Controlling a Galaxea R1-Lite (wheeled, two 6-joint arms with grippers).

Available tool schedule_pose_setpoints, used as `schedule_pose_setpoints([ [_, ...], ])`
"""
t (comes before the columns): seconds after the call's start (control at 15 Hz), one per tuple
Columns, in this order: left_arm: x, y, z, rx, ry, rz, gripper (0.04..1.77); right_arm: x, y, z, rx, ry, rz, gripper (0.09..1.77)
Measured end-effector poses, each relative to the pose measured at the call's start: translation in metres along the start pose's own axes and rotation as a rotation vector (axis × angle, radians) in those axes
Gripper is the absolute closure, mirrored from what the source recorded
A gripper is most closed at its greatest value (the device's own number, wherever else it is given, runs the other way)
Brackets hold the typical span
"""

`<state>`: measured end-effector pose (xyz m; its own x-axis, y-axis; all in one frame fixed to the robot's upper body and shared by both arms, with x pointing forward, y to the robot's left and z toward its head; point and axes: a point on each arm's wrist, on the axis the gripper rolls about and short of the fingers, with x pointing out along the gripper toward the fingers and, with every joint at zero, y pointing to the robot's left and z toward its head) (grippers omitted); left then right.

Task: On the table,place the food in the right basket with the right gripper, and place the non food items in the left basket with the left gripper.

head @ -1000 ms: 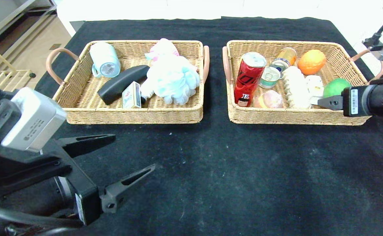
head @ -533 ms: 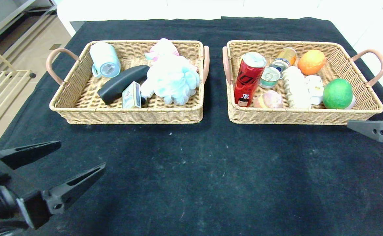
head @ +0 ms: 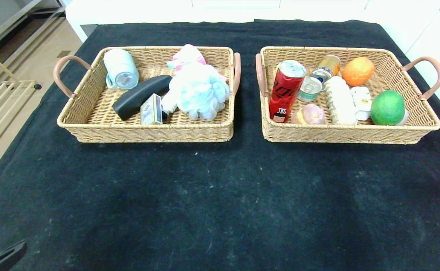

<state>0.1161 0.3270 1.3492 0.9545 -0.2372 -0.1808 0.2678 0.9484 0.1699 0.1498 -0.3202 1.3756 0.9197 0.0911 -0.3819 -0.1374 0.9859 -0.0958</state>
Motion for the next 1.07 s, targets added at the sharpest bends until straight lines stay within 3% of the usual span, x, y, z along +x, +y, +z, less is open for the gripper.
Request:
schedule_pose_setpoints([
  [0.33, -0.052, 0.004, 0.004, 0.011, -0.060, 0.086, 0.09, -0.062, -0.015, -0.034, 0.031, -0.004, -0.067, 0.16],
  [0.6, -0.088, -0.003, 0.002, 0.009, -0.080, 0.109, 0.09, -0.105, -0.011, -0.056, 0.096, -0.023, -0.172, 0.16],
  [1.07, -0.114, -0.027, -0.011, 0.013, -0.140, 0.096, 0.09, -0.119, 0.009, -0.106, 0.148, -0.049, -0.213, 0.16],
])
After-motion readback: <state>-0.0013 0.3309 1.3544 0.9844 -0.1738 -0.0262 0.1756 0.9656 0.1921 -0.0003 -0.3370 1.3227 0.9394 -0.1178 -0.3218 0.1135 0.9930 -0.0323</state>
